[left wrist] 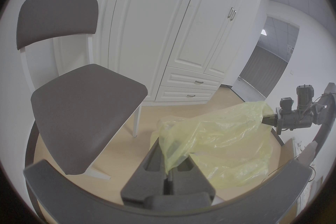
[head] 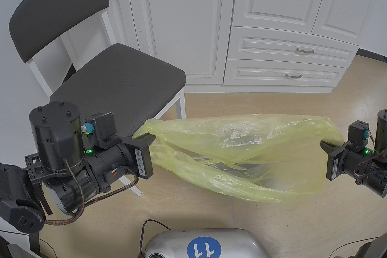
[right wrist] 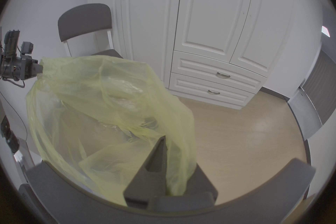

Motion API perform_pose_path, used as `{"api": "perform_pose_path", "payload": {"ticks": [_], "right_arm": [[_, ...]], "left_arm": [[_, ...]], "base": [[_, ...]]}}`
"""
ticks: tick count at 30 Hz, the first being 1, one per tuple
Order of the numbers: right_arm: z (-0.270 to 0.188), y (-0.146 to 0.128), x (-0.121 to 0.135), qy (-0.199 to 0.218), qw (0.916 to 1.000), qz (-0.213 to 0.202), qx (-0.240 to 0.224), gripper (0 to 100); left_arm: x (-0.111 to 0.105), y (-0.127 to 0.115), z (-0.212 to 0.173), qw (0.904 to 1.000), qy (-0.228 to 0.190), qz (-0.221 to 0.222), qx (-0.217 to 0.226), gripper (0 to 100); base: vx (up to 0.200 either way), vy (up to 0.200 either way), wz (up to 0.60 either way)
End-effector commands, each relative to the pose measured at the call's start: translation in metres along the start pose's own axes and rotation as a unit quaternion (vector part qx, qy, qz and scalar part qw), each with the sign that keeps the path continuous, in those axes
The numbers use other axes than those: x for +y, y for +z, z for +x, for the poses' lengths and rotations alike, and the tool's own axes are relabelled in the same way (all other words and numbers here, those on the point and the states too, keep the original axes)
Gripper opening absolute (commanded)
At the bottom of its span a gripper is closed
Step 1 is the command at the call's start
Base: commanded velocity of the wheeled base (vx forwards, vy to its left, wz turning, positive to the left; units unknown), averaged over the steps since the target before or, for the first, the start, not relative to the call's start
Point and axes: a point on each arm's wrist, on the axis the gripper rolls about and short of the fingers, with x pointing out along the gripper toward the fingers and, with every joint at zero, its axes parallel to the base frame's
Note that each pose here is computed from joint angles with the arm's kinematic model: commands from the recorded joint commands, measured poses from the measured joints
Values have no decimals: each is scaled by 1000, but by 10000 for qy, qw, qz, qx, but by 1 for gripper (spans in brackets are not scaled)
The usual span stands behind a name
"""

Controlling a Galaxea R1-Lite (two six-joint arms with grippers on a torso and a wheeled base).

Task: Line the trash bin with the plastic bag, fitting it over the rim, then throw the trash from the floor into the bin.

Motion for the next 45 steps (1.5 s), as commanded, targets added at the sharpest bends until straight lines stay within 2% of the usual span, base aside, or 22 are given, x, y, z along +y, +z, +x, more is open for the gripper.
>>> {"api": "perform_pose_path", "payload": {"ticks": [1, 4, 14, 18, 20, 24, 30, 36, 39, 43, 45], "right_arm": [[7, -4, 0, -109, 9998, -54, 160, 0], [9, -5, -2, -238, 9994, -70, 222, 0], [13, -19, -18, -634, 9949, -561, 550, 0], [12, -19, -21, -706, 9939, -625, 565, 0], [11, -23, -24, -770, 9926, -704, 624, 0], [10, -26, -27, -814, 9907, -840, 693, 0], [8, -29, -27, -753, 9905, -920, 698, 0], [6, -27, -27, -728, 9916, -883, 596, 0], [1, -26, -27, -598, 9931, -881, 484, 0], [-8, -25, -26, -158, 9943, -1022, 247, 0], [-9, -25, -26, -50, 9943, -1048, 201, 0]], "left_arm": [[6, -3, 2, 9999, 105, -7, 57, 0], [7, -5, 3, 9999, 104, -6, 89, 0], [13, -18, 0, 9991, -173, 67, 374, 0], [16, -18, 1, 9992, -134, 59, 383, 0], [21, -20, 1, 9989, -76, 158, 434, 0], [26, -25, -2, 9977, -224, 284, 565, 0], [36, -27, -6, 9960, -602, 367, 551, 0], [37, -29, -6, 9959, -791, 371, 215, 0], [36, -32, -8, 9952, -895, 395, 91, 0], [33, -41, -7, 9889, -1325, 674, 79, 0], [33, -42, -3, 9873, -1397, 751, 47, 0]], "base": [[0, 0, 0], [0, 0, 0], [0, 0, 0], [0, 0, 0], [0, 0, 0], [0, 0, 0], [0, 0, 0], [0, 0, 0], [0, 0, 0], [0, 0, 0], [0, 0, 0]]}}
